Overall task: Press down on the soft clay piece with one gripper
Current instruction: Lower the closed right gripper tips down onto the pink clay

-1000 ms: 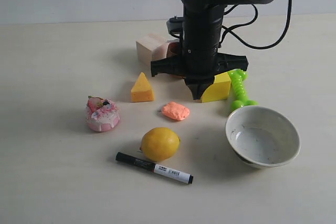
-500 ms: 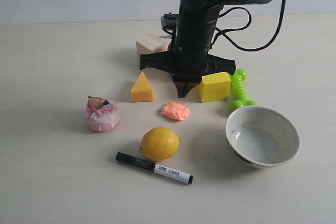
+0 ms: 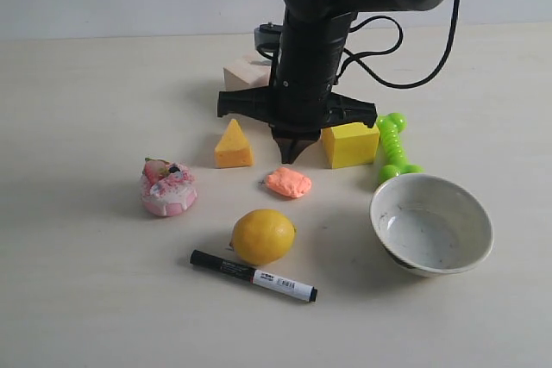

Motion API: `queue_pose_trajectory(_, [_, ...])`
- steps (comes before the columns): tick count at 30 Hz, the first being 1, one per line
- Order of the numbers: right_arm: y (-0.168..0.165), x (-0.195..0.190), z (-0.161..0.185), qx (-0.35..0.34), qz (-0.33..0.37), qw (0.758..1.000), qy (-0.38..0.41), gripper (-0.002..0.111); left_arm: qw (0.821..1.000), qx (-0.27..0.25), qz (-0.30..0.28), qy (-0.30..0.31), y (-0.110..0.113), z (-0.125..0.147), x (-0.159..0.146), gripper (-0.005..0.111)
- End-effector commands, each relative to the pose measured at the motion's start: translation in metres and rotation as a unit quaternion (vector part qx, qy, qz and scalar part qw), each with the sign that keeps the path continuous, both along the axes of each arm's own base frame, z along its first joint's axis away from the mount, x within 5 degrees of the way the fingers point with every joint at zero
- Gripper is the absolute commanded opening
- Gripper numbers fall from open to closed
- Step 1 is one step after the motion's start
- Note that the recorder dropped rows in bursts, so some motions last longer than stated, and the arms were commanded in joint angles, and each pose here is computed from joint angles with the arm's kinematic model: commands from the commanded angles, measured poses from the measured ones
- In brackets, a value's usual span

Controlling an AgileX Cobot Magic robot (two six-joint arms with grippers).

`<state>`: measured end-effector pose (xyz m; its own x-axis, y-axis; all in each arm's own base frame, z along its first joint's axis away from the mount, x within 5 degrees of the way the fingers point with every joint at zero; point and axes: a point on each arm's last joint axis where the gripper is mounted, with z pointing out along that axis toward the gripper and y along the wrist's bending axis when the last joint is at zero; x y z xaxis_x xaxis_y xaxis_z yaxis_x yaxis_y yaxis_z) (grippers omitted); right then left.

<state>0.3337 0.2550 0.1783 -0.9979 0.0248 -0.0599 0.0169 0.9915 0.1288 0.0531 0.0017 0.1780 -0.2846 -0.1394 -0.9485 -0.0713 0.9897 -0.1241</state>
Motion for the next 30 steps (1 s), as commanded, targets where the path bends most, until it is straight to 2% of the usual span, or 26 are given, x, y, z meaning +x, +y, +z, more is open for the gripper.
queue_pose_trajectory(1, [0.0,0.0,0.003,0.002,-0.004,1.0,-0.002,0.0,1.0,-0.001,-0.003,-0.009,0.0,0.002,0.0,0.0])
queue_pose_trajectory(18, [0.003,0.002,0.003,0.023,-0.107,0.994,0.004,0.0,1.0,-0.001,-0.003,-0.009,0.0,0.002,0.0,0.0])
queue_pose_trajectory(22, [0.002,0.004,0.003,0.026,-0.113,0.993,0.002,0.0,1.0,-0.001,-0.003,-0.009,0.0,0.002,0.0,0.0])
queue_pose_trajectory(30, [0.0,0.005,-0.015,0.026,-0.145,0.988,0.053,0.0,1.0,-0.001,-0.003,-0.009,0.0,0.002,0.0,0.0])
